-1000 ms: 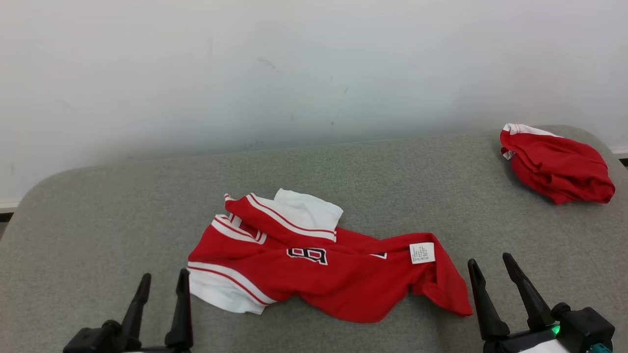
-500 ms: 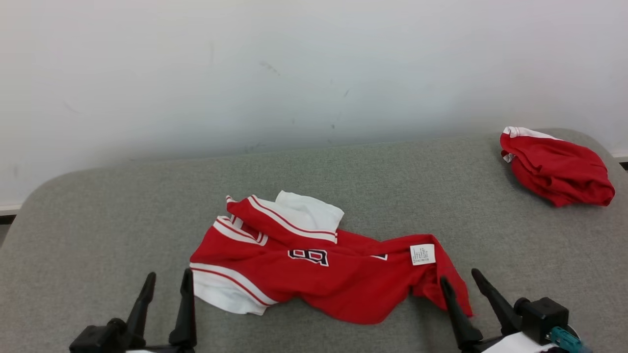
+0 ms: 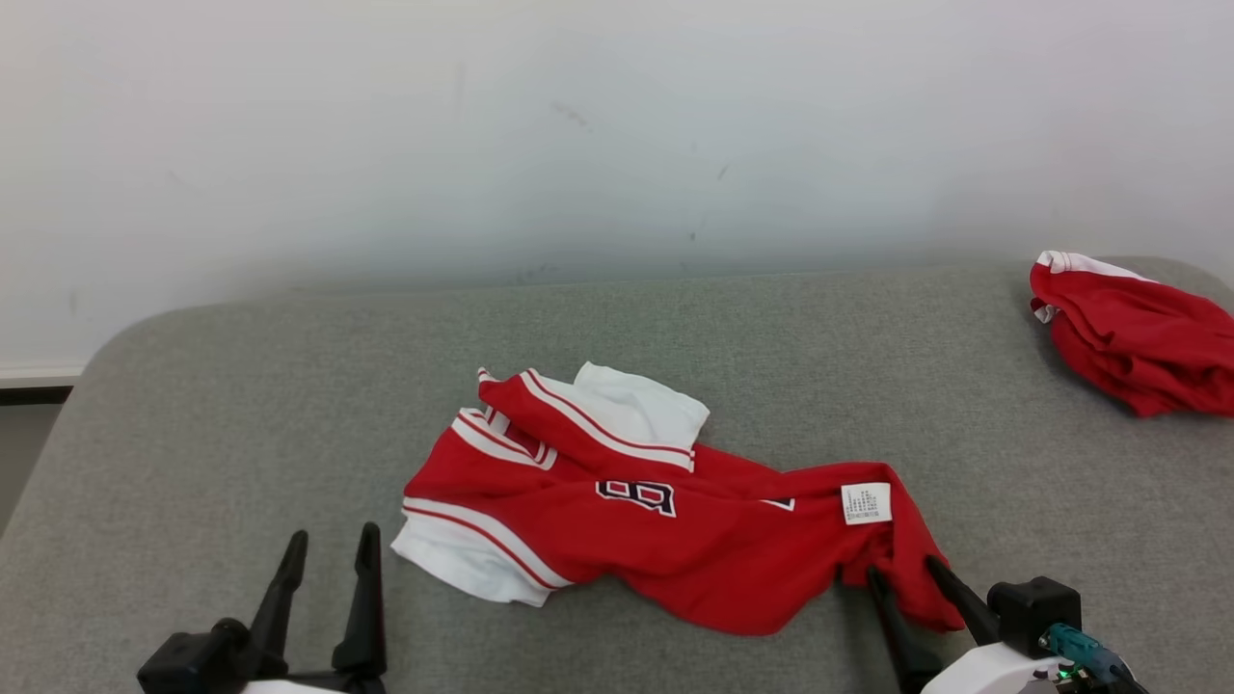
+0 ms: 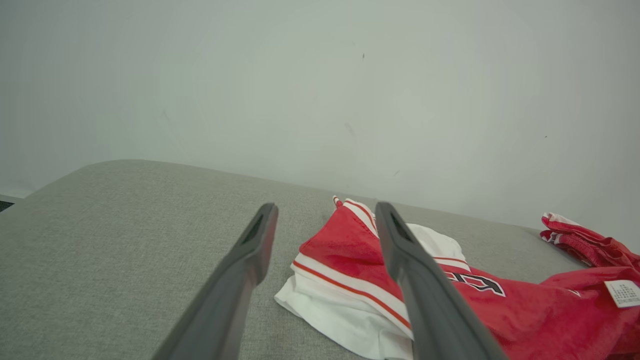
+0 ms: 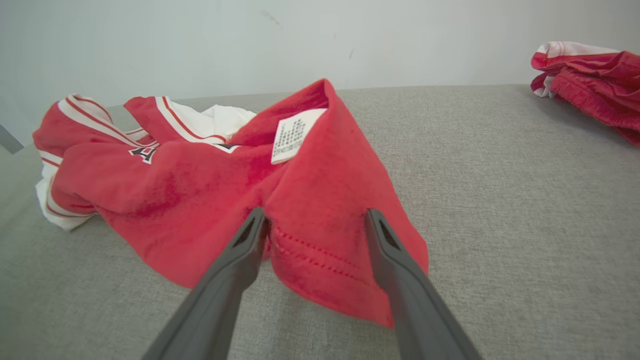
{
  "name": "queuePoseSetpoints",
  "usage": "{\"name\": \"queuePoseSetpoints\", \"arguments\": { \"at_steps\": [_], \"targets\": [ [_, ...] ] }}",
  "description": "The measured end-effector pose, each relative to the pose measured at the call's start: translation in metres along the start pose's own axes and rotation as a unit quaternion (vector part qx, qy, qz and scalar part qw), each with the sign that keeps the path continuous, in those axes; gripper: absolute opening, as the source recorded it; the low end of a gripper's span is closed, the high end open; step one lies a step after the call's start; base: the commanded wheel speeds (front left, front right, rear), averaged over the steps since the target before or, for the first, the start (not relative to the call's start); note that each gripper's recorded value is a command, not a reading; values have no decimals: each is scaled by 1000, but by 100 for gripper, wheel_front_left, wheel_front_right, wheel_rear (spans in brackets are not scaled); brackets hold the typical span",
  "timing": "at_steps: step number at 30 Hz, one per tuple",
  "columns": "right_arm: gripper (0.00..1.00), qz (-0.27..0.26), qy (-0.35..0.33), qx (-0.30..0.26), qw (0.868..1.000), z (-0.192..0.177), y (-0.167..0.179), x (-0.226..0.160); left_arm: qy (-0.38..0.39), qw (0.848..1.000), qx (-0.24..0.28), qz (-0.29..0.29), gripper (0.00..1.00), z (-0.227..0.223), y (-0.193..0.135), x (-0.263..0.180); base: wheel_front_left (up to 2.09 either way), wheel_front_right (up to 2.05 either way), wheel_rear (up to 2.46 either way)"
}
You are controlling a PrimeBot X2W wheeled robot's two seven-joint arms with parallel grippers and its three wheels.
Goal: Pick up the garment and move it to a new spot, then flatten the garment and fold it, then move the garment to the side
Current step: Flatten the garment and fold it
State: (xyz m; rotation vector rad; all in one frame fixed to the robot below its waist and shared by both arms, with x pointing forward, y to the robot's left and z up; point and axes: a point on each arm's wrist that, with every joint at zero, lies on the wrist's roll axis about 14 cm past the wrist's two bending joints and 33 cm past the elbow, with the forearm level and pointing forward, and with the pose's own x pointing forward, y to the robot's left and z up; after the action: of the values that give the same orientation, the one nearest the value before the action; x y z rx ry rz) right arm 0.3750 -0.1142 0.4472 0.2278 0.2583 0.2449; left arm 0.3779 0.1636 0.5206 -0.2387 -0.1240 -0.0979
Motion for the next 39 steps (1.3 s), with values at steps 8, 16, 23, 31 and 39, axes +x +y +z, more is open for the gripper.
{"name": "queuePoseSetpoints", "arguments": {
  "at_steps": [8,16,23,31,39],
  "targets": [
    [0,-6,-18,-8,1000,9,-4,4,4,1000,-1,5,100,-3,3,-1,0,0,0],
    [0,-32,-54,-4,998,37,-25,1,7,1000,-2,7,100,-6,4,0,0,0,0],
    [0,-43,-47,-48,997,81,-60,25,21,1000,-1,7,100,-17,6,11,0,0,0],
    [0,-54,12,-125,991,108,-104,85,37,999,5,14,100,-30,18,28,0,0,0],
    [0,-63,29,-216,974,131,-132,162,58,997,7,40,100,-47,43,37,0,0,0]
  ]
}}
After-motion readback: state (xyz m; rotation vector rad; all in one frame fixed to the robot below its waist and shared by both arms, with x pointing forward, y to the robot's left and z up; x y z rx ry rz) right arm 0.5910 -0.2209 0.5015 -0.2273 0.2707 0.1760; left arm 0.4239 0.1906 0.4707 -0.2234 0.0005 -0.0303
